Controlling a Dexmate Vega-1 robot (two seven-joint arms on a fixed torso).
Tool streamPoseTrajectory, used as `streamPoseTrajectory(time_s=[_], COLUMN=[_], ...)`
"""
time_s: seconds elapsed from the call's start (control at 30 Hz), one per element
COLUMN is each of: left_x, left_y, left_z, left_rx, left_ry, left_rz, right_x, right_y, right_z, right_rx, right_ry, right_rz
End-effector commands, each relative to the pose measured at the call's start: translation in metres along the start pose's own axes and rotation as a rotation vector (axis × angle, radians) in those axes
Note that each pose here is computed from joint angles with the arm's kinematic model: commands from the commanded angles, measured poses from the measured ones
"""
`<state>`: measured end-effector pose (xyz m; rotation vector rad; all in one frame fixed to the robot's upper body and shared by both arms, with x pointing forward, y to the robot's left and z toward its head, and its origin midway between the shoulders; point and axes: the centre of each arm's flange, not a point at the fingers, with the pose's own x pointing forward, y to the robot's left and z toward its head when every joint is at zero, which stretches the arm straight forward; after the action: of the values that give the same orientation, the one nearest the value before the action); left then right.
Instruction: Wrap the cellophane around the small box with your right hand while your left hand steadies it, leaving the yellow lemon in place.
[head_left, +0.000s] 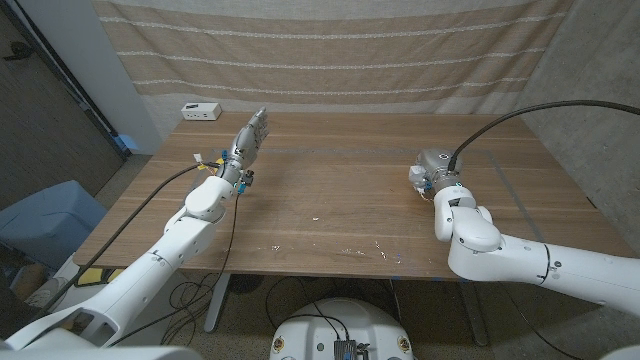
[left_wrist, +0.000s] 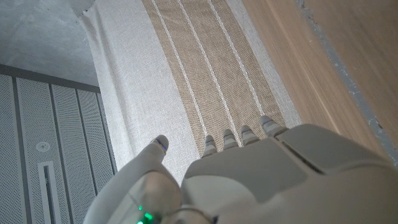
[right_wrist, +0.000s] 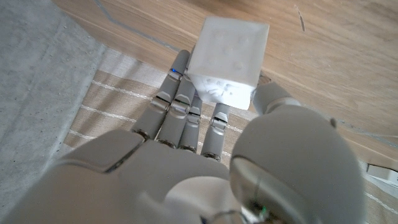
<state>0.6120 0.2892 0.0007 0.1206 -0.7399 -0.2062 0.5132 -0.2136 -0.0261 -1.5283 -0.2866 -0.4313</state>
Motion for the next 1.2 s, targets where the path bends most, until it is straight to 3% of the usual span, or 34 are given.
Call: streamPoseTrajectory(time_s=[0.03,0.53,1.2], left_x=[-0.008,-0.016,-0.017], left_y=[0.004,0.012,0.014], left_z=[-0.001,-0.004,-0.006], left_rx=[-0.001,-0.006,-0.016], left_ry=[0.008,0.025,0.027], left_rz=[0.016,0.035,0.040], right_x=[-0.008,-0.013,-0.013], right_y=[-0.012,-0.018,-0.009], right_z=[0.020,0.041,0.076], right_rx=[0.014,0.023,0.028], right_ry=[-0.093,-0.246,-0.407], right_rz=[-0.076,-0.151,-0.133])
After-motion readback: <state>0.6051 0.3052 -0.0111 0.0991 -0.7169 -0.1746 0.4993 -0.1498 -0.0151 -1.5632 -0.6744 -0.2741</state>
